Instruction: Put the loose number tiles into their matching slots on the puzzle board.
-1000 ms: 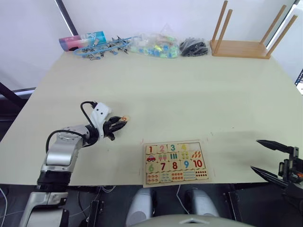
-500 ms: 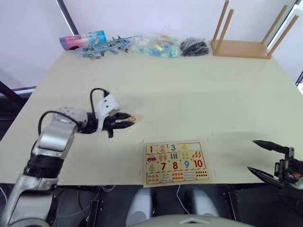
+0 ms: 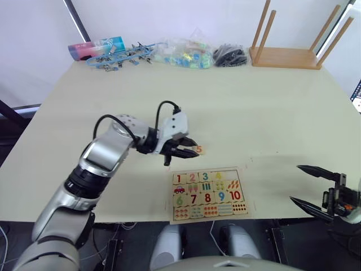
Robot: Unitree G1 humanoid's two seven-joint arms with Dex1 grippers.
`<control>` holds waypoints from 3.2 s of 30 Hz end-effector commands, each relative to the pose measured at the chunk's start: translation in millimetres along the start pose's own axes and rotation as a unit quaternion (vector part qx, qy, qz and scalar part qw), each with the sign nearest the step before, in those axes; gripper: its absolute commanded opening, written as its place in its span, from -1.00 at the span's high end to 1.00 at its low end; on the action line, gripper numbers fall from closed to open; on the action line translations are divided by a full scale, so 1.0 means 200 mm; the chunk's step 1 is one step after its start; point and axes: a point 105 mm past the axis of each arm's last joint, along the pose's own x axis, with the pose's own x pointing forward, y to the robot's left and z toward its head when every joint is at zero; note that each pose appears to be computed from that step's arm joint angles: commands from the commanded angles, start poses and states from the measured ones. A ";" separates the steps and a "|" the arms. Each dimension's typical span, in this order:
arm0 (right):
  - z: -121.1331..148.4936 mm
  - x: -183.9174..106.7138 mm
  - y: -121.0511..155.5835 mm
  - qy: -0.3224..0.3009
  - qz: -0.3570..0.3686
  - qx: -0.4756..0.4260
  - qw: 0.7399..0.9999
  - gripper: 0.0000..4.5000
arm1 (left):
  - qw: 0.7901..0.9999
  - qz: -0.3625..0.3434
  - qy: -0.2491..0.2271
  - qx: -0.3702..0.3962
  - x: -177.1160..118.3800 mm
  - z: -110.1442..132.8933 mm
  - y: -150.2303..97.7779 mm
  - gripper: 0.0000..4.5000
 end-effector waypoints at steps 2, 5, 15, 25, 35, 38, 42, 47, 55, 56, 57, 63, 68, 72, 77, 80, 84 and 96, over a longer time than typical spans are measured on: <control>0.04 0.01 0.01 -0.009 0.002 -0.018 1.000 -1.00 | 1.000 -0.001 0.020 0.023 0.04 0.04 -0.02 0.58; 0.03 0.01 0.02 -0.010 0.003 -0.015 1.000 -1.00 | 0.999 -0.004 0.032 0.026 0.08 0.07 -0.03 0.58; 0.02 0.02 0.01 -0.013 0.008 -0.008 1.000 -1.00 | 0.997 -0.022 0.062 0.040 0.20 0.14 -0.11 0.58; 0.00 0.02 -0.01 -0.015 0.008 0.004 1.000 -1.00 | 0.998 -0.019 0.060 0.032 0.23 0.14 -0.13 0.58; -0.02 0.04 -0.01 -0.018 0.012 0.010 1.000 -1.00 | 0.997 -0.021 0.067 0.033 0.28 0.16 -0.19 0.58; -0.03 0.04 -0.01 -0.018 0.013 0.012 1.000 -1.00 | 0.996 -0.023 0.072 0.039 0.31 0.16 -0.21 0.58; -0.03 0.06 -0.02 -0.020 0.012 0.011 1.000 -1.00 | 0.995 -0.017 0.088 0.046 0.32 0.15 -0.21 0.58; -0.04 0.07 -0.02 -0.023 0.011 0.008 1.000 -1.00 | 0.992 0.000 0.105 0.063 0.33 0.14 -0.18 0.58; -0.03 0.07 -0.03 -0.023 0.010 0.004 1.000 -1.00 | 0.993 0.000 0.105 0.061 0.36 0.14 -0.17 0.58; -0.03 0.07 -0.03 -0.023 0.009 0.003 1.000 -1.00 | 0.992 0.000 0.105 0.063 0.36 0.14 -0.17 0.58; -0.03 0.07 -0.03 -0.024 0.009 0.003 1.000 -1.00 | 0.992 0.000 0.106 0.065 0.36 0.14 -0.17 0.58; -0.04 0.07 -0.02 -0.021 0.010 0.003 1.000 -1.00 | 0.991 -0.005 0.110 0.078 0.38 0.13 -0.16 0.58; -0.04 0.06 -0.02 -0.020 0.006 0.004 1.000 -1.00 | 0.990 -0.006 0.110 0.083 0.39 0.13 -0.16 0.58; -0.04 0.05 -0.02 -0.018 0.003 0.004 1.000 -1.00 | 0.990 -0.010 0.111 0.086 0.41 0.13 -0.17 0.58; -0.04 0.05 -0.01 -0.018 0.002 0.003 1.000 -1.00 | 0.989 -0.008 0.112 0.096 0.42 0.13 -0.16 0.58; -0.04 0.05 -0.01 -0.018 0.001 0.004 1.000 -1.00 | 0.988 -0.008 0.113 0.103 0.43 0.13 -0.16 0.58; -0.03 0.05 -0.01 -0.017 0.000 0.003 1.000 -1.00 | 0.988 -0.015 0.114 0.102 0.44 0.13 -0.17 0.58; -0.04 0.04 0.01 -0.016 -0.008 0.002 1.000 -1.00 | 0.986 -0.010 0.116 0.120 0.47 0.13 -0.16 0.58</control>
